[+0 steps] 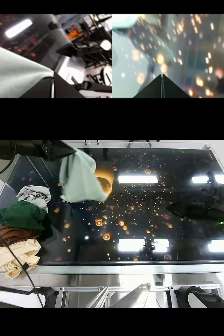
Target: Fold the shirts.
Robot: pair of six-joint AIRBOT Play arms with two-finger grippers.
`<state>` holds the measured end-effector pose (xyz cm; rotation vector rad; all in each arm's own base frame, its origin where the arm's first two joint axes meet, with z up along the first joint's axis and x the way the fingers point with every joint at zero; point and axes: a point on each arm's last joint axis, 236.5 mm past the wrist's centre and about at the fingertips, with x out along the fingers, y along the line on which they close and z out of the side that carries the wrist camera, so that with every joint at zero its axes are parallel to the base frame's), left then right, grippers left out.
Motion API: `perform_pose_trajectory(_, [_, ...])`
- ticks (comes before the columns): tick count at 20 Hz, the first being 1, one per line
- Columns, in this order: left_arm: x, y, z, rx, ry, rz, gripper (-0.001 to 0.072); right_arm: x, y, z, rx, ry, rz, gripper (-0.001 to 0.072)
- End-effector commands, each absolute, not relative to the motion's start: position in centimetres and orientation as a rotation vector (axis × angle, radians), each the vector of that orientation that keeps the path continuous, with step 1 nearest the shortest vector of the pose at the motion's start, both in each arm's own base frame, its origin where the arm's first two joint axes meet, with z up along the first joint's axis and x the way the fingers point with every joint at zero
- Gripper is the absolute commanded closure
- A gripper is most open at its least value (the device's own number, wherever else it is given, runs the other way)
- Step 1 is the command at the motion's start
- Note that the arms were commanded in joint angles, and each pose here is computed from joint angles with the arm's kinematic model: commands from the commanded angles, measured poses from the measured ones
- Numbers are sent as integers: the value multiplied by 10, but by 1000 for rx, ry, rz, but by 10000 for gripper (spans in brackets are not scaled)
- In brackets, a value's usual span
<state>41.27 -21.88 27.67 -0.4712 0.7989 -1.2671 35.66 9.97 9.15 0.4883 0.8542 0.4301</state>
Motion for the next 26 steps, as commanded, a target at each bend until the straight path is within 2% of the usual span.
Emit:
perform_pose_trajectory(1, [354, -266, 284, -395, 831, -1378, 694, 355, 102, 126, 445, 786, 460, 690])
perform_pose_trajectory(4, [353, -287, 205, -298, 1015, -1260, 692, 340, 111, 116, 446, 863, 507, 690])
perform_pose_trajectory(5, [355, -291, 177, -268, 1065, -1209, 685, 336, 112, 111, 442, 886, 515, 658])
perform_pose_trajectory(6, [358, -289, 150, -234, 1104, -1151, 512, 333, 113, 106, 437, 915, 520, 386])
perform_pose_trajectory(7, [365, -284, 131, -208, 1122, -1095, 196, 329, 113, 99, 441, 949, 519, 175])
perform_pose_trajectory(8, [371, -275, 117, -190, 1137, -1047, -4, 324, 111, 89, 456, 1000, 501, 172])
perform_pose_trajectory(11, [374, -233, 91, -151, 1237, -944, -4, 301, 107, 45, 494, 1154, 445, 171])
perform_pose_trajectory(15, [326, -198, 27, -259, 1519, -889, -4, 260, 101, -31, 530, 1322, 366, 170])
perform_pose_trajectory(18, [288, -192, -28, -337, 1663, -832, -4, 244, 111, -65, 593, 1404, 386, 170])
perform_pose_trajectory(22, [256, -194, -78, -351, 1723, -771, -4, 254, 140, -76, 701, 1407, 497, 172])
perform_pose_trajectory(26, [238, -206, -102, -309, 1744, -756, -3, 245, 156, -110, 714, 1508, 501, 174])
